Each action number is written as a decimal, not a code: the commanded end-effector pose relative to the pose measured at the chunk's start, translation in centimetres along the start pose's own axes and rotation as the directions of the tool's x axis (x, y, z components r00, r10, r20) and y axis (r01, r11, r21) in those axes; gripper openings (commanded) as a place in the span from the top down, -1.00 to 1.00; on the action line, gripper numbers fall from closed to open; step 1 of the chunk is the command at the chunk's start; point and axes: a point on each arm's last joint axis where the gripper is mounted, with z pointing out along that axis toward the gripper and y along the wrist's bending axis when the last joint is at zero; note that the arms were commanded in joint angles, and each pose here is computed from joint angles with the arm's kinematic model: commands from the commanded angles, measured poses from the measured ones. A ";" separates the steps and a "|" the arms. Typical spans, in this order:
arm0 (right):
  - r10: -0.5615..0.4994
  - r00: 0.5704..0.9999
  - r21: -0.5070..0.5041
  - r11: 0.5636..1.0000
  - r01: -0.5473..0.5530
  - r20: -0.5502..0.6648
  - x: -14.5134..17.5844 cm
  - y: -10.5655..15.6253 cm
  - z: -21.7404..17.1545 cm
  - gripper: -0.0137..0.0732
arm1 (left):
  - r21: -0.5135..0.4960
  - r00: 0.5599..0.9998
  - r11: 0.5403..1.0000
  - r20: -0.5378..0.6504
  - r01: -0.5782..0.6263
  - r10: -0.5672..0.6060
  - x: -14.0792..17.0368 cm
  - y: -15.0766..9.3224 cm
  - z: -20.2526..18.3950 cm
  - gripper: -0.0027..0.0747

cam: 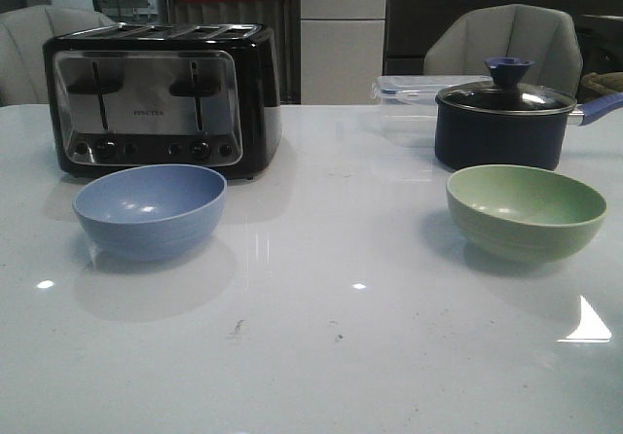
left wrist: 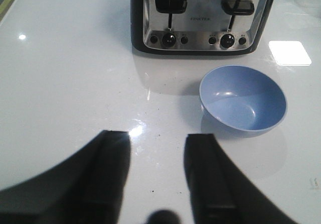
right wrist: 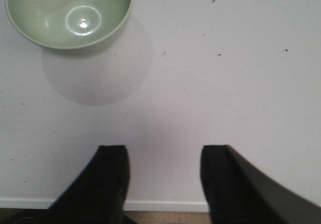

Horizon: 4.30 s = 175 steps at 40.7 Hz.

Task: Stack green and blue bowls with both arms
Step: 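Lower the right gripper to the pale green bowl's rim and grasp it, then lift the green bowl with the right gripper and set it down mid-table, then move the left gripper to the light blue bowl and grasp its rim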

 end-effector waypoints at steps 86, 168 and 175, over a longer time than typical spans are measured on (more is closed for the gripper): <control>-0.137 0.983 -0.256 0.961 0.101 -0.126 -15.3 9.6 13.4 0.56 | 0.003 0.995 1.000 0.099 0.004 -0.004 -1.6 0.0 -0.4 -0.38; -0.312 0.859 -0.369 0.804 0.467 0.407 -1.1 8.3 -4.3 -0.22 | 0.166 0.956 0.984 -0.272 -0.064 0.108 -2.5 -4.0 10.1 -0.68; -0.312 0.859 -0.369 0.804 0.467 0.407 -1.1 8.3 -4.3 -0.22 | 0.164 0.926 0.985 -0.363 -0.049 0.107 -3.1 -4.9 14.7 -0.68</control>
